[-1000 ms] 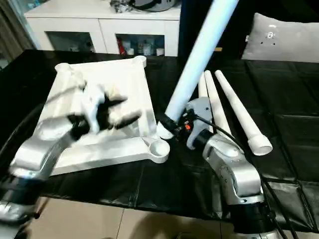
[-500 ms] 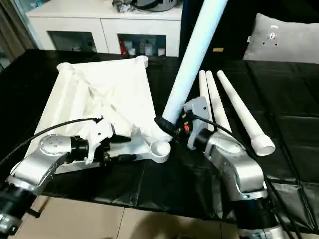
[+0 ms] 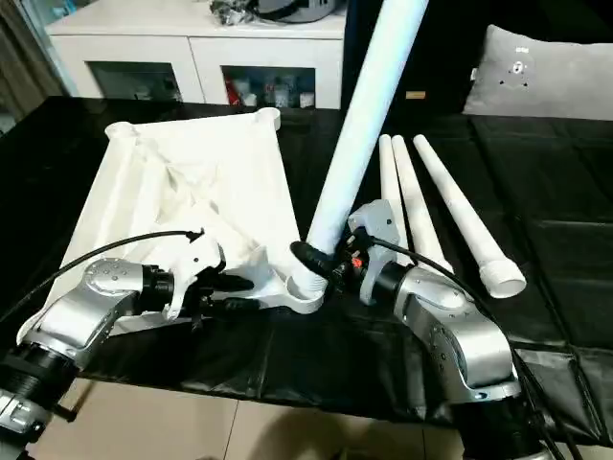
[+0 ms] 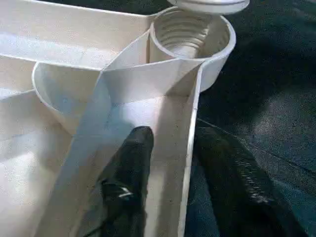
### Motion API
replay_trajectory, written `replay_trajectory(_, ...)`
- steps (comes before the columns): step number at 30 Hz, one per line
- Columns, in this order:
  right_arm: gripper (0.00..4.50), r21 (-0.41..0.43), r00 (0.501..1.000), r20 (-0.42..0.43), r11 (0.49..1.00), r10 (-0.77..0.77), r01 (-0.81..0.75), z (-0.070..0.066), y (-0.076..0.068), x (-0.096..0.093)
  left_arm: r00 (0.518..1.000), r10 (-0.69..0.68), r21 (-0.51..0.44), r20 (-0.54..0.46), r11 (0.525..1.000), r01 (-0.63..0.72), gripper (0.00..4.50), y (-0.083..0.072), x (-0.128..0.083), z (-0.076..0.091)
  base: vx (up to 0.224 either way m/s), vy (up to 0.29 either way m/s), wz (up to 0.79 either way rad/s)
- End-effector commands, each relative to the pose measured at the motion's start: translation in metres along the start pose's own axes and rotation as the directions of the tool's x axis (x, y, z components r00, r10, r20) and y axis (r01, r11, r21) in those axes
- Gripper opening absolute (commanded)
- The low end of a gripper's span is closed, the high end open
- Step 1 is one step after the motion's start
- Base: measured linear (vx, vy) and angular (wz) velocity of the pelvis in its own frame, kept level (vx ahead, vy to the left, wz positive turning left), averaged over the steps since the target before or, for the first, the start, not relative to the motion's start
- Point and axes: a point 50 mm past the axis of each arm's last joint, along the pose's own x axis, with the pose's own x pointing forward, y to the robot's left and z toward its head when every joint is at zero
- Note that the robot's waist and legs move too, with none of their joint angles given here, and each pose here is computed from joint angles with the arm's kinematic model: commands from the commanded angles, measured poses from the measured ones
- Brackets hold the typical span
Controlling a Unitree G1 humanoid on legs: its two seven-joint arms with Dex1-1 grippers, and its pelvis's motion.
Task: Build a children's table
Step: Insert table leg to table base
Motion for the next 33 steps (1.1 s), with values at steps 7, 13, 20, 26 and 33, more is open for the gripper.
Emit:
replay_trajectory(7, 1.89, -0.036, 0.999, -0.023, 0.999, 0.037, -0.037, 0.006, 0.003, 0.008, 0.999, -0.021, 0.045, -0.025, 0.999, 0.022, 0.85, 0.0, -0.004, -0.003, 0.0, 0.0, 0.0)
replay_trajectory(13, 1.89, -0.065, 0.999, -0.049, 0.998, 0.021, -0.024, 0.005, 0.001, 0.014, 0.998, -0.034, 0.061, -0.054, 0.997, 0.038, 0.44, 0.0, -0.002, -0.004, 0.0, 0.0, 0.0)
replay_trajectory(20, 1.89, -0.086, 0.991, -0.13, 0.996, 0.024, -0.035, 0.001, -0.003, 0.018, 0.995, -0.053, 0.114, -0.084, 0.991, 0.063, 0.01, -0.002, 0.0, -0.006, 0.0, 0.0, 0.0)
replay_trajectory(26, 1.89, -0.074, 0.983, -0.177, 0.996, 0.043, -0.057, -0.004, -0.003, 0.019, 0.996, -0.076, 0.147, -0.051, 0.986, 0.083, 0.0, -0.002, 0.001, 0.001, 0.0, 0.0, 0.0)
replay_trajectory(33, 1.89, -0.061, 0.977, -0.195, 0.994, 0.083, -0.096, -0.003, -0.003, 0.019, 0.996, -0.061, 0.201, -0.072, 0.977, 0.075, 0.0, 0.004, 0.003, 0.003, 0.0, 0.0, 0.0)
